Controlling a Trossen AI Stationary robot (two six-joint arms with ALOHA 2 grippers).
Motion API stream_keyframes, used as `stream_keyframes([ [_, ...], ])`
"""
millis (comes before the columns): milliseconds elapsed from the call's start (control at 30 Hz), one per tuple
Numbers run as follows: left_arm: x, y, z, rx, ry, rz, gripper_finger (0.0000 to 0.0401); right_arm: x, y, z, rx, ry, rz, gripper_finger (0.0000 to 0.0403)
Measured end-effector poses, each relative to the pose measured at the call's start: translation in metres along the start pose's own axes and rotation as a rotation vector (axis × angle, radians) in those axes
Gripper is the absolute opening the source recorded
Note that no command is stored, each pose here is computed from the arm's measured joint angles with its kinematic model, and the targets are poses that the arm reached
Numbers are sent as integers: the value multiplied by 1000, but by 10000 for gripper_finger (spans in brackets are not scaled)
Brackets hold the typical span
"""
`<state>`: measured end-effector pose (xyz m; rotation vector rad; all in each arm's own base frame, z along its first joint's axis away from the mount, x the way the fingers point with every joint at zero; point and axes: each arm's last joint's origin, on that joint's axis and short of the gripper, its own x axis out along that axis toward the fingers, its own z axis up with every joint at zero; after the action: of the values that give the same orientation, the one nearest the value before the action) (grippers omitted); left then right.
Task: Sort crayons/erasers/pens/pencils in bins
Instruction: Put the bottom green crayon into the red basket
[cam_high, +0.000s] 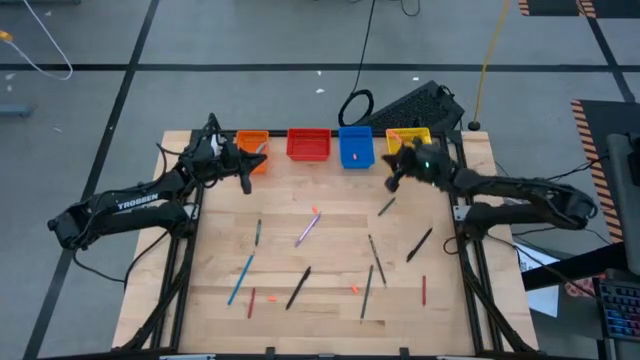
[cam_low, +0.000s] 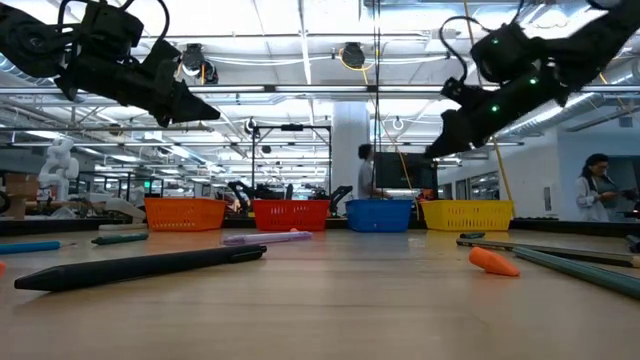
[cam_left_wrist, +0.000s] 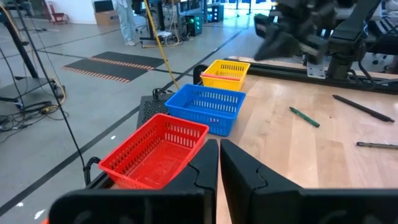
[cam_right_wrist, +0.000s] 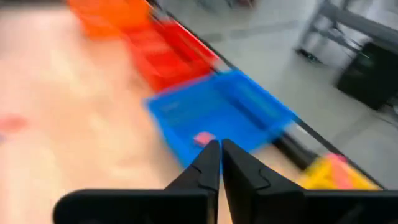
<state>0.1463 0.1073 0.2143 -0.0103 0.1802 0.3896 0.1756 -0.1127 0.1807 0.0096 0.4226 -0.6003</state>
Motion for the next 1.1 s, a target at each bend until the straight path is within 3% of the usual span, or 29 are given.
stream_keyframes([
  [133,1,0,-2,-1,20,-4,24,-10,23,-17,78,-200,141,3],
  [267,9,-3,-9,-5,68,-32,24,-23,31,-29,91,-333,188,2],
  [367,16,-7,-18,-5,125,-63,24,-27,31,-34,70,-344,186,1],
  [533,32,-12,-26,-10,214,-12,23,-28,30,-34,26,-360,174,1],
  [833,61,-27,4,92,302,-75,23,-29,31,-31,59,-390,184,0],
  [1100,67,-41,20,94,431,-92,24,-31,41,-31,53,-395,242,0],
])
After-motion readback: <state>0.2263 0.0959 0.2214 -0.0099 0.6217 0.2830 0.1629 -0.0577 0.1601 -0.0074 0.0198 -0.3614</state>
